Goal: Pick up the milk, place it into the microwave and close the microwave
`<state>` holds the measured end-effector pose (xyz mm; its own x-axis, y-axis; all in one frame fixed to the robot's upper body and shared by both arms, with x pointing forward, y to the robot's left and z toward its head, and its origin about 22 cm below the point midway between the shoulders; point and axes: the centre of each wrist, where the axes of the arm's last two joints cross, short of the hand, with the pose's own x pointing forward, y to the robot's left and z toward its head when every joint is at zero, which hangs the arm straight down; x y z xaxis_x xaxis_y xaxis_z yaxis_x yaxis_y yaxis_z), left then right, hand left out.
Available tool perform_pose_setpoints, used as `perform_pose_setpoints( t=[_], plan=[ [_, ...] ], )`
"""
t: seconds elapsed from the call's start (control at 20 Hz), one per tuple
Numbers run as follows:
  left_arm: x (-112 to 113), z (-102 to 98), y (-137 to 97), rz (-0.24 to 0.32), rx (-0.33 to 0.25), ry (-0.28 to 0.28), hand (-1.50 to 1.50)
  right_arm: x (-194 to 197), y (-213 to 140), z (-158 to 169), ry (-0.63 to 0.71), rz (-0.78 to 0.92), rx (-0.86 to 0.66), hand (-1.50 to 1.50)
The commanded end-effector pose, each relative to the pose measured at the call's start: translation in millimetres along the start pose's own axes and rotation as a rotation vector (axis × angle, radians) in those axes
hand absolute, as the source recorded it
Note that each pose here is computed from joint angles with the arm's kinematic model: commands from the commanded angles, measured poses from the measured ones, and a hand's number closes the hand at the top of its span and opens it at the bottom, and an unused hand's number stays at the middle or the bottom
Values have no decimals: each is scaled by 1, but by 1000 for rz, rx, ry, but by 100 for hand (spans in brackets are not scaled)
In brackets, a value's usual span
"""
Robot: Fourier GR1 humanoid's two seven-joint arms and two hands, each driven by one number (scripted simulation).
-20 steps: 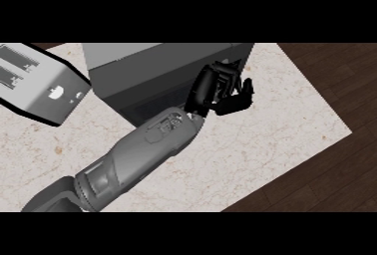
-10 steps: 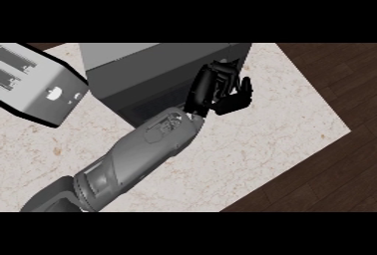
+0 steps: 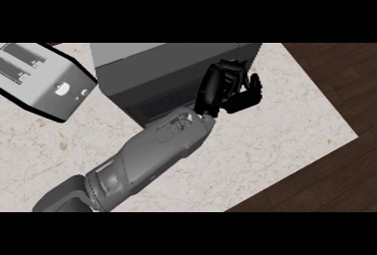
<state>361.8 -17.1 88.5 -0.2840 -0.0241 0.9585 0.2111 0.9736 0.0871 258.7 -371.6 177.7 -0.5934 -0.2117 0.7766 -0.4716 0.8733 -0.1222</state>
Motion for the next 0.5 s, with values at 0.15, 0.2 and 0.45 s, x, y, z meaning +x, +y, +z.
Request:
perform_pose_setpoints(
  t=[0.15,0.2,0.45],
  plan=[
    [-32,-9,43,-63,168,124,150,18,-11,1,-16,48,-39,-150],
    [-34,-10,50,-67,165,131,150,19,-13,5,-9,50,-50,-150],
    [-39,-11,65,-88,124,143,150,25,-15,8,-26,51,-66,-150]
  ],
)
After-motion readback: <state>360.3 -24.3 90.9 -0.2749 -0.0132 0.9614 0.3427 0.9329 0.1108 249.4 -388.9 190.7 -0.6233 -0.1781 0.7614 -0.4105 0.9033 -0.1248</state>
